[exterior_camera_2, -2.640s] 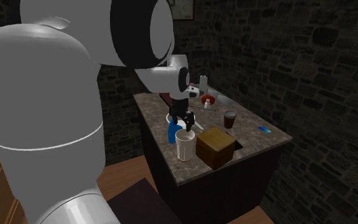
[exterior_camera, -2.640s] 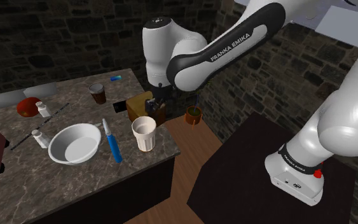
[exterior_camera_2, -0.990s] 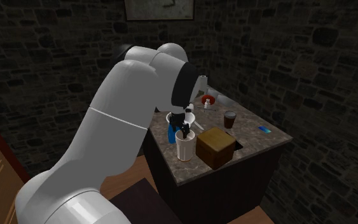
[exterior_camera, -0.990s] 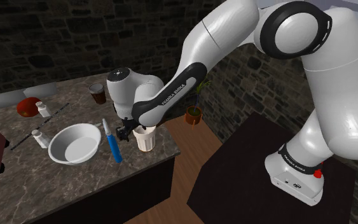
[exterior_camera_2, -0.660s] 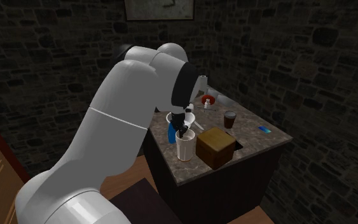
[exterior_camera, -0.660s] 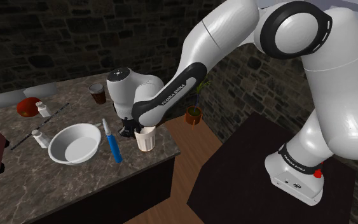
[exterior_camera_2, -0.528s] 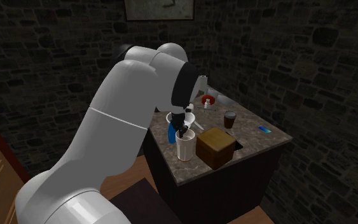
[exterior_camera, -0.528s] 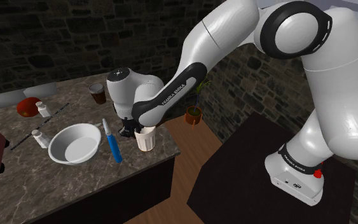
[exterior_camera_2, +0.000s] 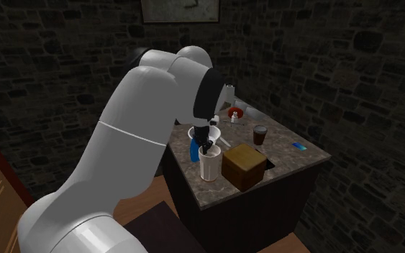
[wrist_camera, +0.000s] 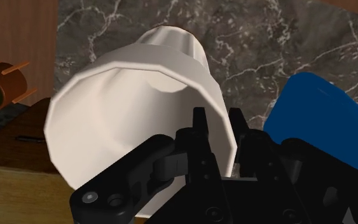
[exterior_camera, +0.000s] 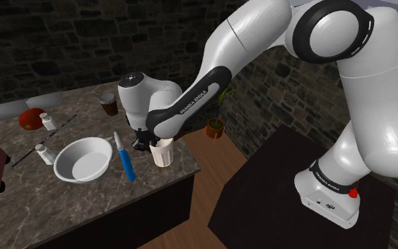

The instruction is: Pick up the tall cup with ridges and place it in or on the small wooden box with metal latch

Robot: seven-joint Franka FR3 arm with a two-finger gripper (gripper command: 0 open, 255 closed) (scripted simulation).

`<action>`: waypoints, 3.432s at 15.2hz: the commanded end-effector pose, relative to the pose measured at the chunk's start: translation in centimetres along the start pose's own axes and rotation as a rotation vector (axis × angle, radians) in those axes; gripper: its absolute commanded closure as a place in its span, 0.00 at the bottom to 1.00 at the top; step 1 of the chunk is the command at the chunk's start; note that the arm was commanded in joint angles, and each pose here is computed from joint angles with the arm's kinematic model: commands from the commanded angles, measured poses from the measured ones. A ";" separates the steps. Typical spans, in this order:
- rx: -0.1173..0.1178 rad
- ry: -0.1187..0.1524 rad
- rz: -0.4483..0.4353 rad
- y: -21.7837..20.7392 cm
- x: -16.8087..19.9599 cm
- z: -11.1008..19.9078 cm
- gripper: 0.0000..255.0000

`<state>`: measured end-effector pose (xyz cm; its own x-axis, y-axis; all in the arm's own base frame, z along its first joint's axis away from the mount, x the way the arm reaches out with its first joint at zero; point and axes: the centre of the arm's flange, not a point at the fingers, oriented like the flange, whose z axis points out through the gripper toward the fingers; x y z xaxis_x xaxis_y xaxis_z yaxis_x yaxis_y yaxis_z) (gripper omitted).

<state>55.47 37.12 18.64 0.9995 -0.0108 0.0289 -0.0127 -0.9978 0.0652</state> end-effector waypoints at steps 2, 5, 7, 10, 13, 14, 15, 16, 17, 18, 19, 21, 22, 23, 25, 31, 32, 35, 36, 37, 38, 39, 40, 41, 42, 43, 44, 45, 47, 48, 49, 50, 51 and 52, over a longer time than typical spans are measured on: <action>0.000 0.001 0.000 0.0 0.1 -1.6 1.00; 0.000 0.001 0.000 0.2 0.1 -3.2 1.00; 0.000 0.001 0.000 0.2 0.1 -4.3 1.00; 0.000 0.001 0.000 0.3 0.2 -5.9 1.00; 0.000 0.001 0.000 0.4 0.2 -7.4 1.00; 0.000 0.001 0.000 0.5 0.2 -8.0 1.00; 0.000 0.001 0.000 0.5 0.3 -8.5 1.00; 0.000 0.001 0.000 0.5 0.3 -9.0 1.00; 0.000 0.001 0.000 0.6 0.3 -9.5 1.00; 0.000 0.001 0.000 0.6 0.3 -10.1 1.00; 0.000 0.001 0.000 0.6 0.3 -10.6 1.00; 0.000 0.001 0.000 0.7 0.3 -11.7 1.00; 0.000 0.001 0.000 0.7 0.4 -12.2 1.00; 0.000 0.001 0.000 0.8 0.4 -12.7 1.00; 0.000 0.001 0.000 0.8 0.4 -13.8 1.00; 0.000 0.001 0.000 1.0 0.5 -16.9 1.00; 0.000 0.001 0.000 1.1 0.5 -17.4 1.00; 0.000 0.001 0.000 1.2 0.6 -19.0 1.00; 0.000 0.001 0.000 1.2 0.6 -19.6 1.00; 0.000 0.001 0.000 1.3 0.6 -20.1 1.00; 0.000 0.001 0.000 1.3 0.6 -20.6 1.00; 0.000 0.001 0.000 1.3 0.6 -21.1 1.00; 0.000 0.001 0.000 2.1 1.6 -21.4 1.00; 0.000 0.001 0.000 2.9 2.6 -21.7 1.00; 0.000 0.001 0.000 3.7 3.7 -22.0 1.00; 0.000 0.001 0.000 4.4 4.7 -22.4 1.00; 0.000 0.001 0.000 5.2 5.7 -22.7 1.00; 0.000 0.001 0.000 6.0 6.7 -23.0 1.00; 0.000 0.001 0.000 7.6 8.7 -23.6 1.00; 0.000 0.001 0.000 8.3 9.8 -24.0 1.00; 0.000 0.001 0.000 9.1 10.8 -24.3 1.00; 0.000 0.001 0.000 9.9 11.8 -24.6 1.00; 0.000 0.001 0.000 10.7 12.8 -24.9 1.00; 0.000 0.001 0.000 11.5 13.8 -25.2 1.00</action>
<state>67.50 28.02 44.64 0.9995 -0.0115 0.0290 -0.0133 -0.9978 0.0647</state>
